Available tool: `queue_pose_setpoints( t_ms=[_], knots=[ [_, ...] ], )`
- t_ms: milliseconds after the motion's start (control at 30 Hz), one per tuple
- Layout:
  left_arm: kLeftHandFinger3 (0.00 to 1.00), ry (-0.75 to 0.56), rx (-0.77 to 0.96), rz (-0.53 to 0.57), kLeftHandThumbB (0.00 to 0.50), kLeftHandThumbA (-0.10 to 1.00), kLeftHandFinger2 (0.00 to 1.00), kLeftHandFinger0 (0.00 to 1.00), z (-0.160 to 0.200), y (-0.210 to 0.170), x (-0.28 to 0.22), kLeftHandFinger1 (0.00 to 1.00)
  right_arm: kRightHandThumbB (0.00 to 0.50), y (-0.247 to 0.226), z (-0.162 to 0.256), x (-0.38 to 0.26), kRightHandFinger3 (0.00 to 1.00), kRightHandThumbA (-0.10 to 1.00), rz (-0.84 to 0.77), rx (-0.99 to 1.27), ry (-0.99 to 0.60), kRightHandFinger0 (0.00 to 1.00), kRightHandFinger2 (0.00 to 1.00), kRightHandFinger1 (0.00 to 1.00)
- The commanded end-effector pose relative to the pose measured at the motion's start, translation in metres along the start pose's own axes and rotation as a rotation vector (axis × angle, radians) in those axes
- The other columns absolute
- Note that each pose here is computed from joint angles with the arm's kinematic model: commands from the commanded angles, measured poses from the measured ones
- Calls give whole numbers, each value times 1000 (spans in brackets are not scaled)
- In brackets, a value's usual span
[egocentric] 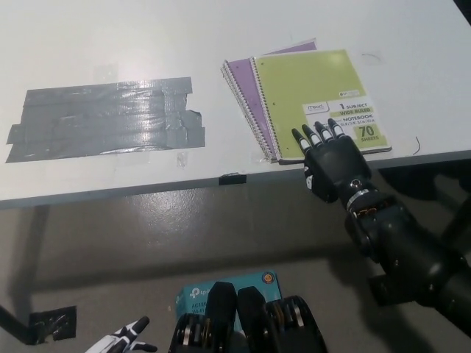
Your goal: The robot uses its right hand to align two notebooks stacked together until they are fully overlapped
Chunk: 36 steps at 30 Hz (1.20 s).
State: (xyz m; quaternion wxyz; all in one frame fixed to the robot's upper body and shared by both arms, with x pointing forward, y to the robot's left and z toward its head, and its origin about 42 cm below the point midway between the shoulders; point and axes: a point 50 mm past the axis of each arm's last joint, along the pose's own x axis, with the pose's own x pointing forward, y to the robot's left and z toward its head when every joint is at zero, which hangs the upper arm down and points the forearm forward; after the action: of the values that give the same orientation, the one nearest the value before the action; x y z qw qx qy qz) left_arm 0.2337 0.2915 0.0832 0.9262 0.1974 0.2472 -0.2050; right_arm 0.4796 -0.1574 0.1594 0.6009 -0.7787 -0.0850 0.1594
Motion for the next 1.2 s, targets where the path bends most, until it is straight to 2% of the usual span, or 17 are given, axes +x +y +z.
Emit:
queue_pose_setpoints(
  t_ms=[0, 100, 133, 233, 333, 400, 467, 533, 600, 867, 900, 1167],
  knots=[
    [1000, -29, 34, -13, 500, 1000, 725, 777, 8, 7, -3, 677, 450, 38, -3, -10, 1000, 1000, 271, -58, -102, 1000, 1000, 1000],
    [1000, -25, 41, -13, 500, 1000, 718, 766, 9, 7, -4, 656, 462, 31, -13, -3, 1000, 1000, 258, -89, -106, 1000, 1000, 1000],
    [1000, -22, 43, -16, 500, 1000, 731, 858, 9, 7, -3, 703, 449, 30, -15, -2, 1000, 1000, 256, -94, -110, 1000, 1000, 1000],
    [1000, -24, 42, -10, 500, 1000, 710, 818, 8, 6, -3, 669, 435, 26, -17, 1, 1000, 1000, 234, -108, -129, 1000, 1000, 1000],
    [1000, -25, 50, -19, 500, 1000, 722, 818, 8, 6, -3, 702, 430, 21, -15, 3, 1000, 1000, 213, -130, -157, 1000, 1000, 1000],
    [1000, -23, 54, -17, 500, 1000, 732, 765, 8, 6, -4, 687, 432, 20, -14, 3, 1000, 1000, 205, -133, -170, 1000, 1000, 1000],
    [1000, -30, 53, -23, 500, 1000, 749, 766, 10, 6, -3, 690, 427, 20, -13, 4, 1000, 1000, 202, -131, -174, 1000, 1000, 1000],
    [1000, -27, 63, -25, 500, 1000, 751, 815, 9, 7, -2, 703, 432, 18, -10, 4, 1000, 1000, 213, -135, -182, 1000, 1000, 1000],
    [1000, -21, 53, -28, 500, 1000, 756, 769, 10, 6, -1, 702, 432, 17, -7, 4, 1000, 1000, 225, -141, -187, 1000, 1000, 1000],
    [1000, -25, 67, -31, 500, 1000, 742, 795, 11, 6, -1, 699, 428, 16, 3, 7, 1000, 1000, 202, -141, -200, 1000, 1000, 1000],
    [1000, -30, 63, -30, 500, 1000, 729, 744, 11, 6, -1, 667, 420, 14, 6, 7, 1000, 1000, 196, -141, -210, 1000, 1000, 1000],
    [1000, -21, 58, -39, 500, 1000, 760, 772, 9, 5, -1, 698, 410, 10, 14, 11, 1000, 1000, 192, -135, -222, 1000, 1000, 1000]
  ],
)
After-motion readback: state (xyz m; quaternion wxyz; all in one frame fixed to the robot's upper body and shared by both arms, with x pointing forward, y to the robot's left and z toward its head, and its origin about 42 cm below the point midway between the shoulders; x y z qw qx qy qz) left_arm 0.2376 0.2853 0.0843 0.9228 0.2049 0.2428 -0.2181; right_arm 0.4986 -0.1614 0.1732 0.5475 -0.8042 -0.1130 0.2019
